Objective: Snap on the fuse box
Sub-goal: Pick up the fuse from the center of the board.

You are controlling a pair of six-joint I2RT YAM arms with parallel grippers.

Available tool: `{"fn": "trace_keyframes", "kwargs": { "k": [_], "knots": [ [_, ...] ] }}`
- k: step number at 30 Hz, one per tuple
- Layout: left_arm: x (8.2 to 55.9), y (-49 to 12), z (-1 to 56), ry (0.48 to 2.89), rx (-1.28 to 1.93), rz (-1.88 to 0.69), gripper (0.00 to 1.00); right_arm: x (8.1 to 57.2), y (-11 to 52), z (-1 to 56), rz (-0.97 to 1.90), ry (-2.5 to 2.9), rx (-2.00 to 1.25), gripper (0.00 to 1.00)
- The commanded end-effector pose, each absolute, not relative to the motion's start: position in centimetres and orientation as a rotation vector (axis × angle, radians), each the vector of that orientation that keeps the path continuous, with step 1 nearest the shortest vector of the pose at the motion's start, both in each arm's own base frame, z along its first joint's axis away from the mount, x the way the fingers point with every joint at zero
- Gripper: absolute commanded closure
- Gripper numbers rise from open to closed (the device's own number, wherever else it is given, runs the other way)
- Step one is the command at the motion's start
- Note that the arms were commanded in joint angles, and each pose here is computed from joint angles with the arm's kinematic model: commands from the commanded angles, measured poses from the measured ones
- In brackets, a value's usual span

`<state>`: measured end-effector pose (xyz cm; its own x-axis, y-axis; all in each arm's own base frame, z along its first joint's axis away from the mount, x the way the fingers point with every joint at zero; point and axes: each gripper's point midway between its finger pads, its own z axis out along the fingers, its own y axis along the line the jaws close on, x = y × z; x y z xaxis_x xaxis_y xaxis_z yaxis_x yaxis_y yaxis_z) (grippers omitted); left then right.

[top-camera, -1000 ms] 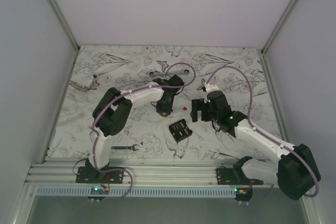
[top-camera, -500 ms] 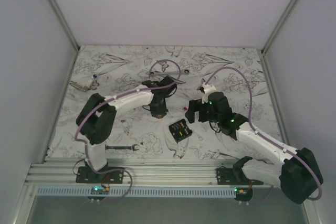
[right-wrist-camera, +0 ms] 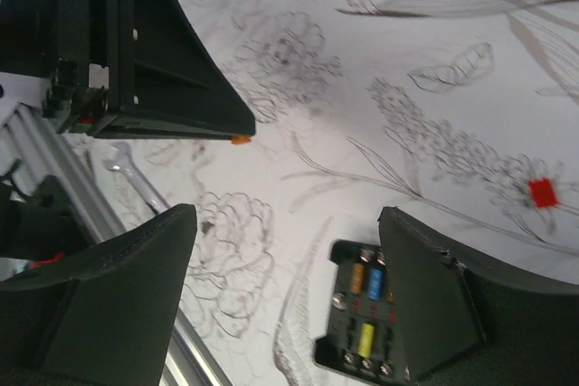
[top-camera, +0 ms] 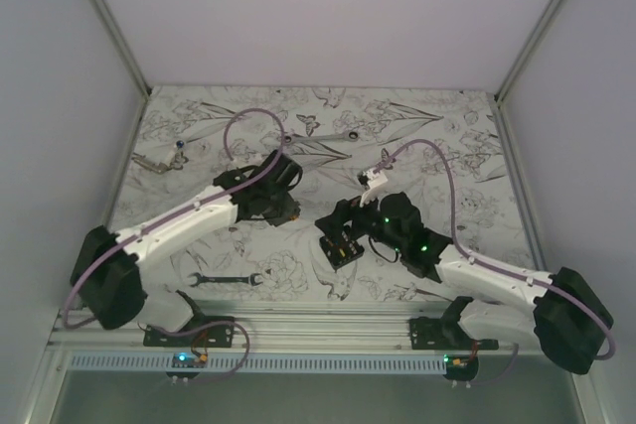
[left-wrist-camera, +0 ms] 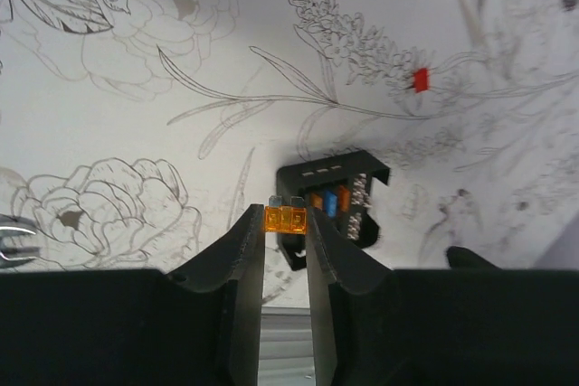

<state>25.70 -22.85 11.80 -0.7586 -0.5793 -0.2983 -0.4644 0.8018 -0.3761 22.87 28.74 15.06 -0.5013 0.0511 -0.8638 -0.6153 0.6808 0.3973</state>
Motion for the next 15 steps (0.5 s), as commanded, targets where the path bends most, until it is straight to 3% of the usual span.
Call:
{"fn": "trace_keyframes", "kwargs": {
  "k": [1, 15],
  "knots": [
    [25.6, -22.4, 13.6, 2.455, -0.979, -0.521, 0.87, 23.1, 31.2, 19.7, 1.008, 1.731, -0.351, 0.14],
    [23.3, -22.0, 18.2, 2.224, -1.137, -0.825, 0.88, 21.6, 34.8, 21.5, 1.112, 1.630, -0.279, 0.40]
  ]
}}
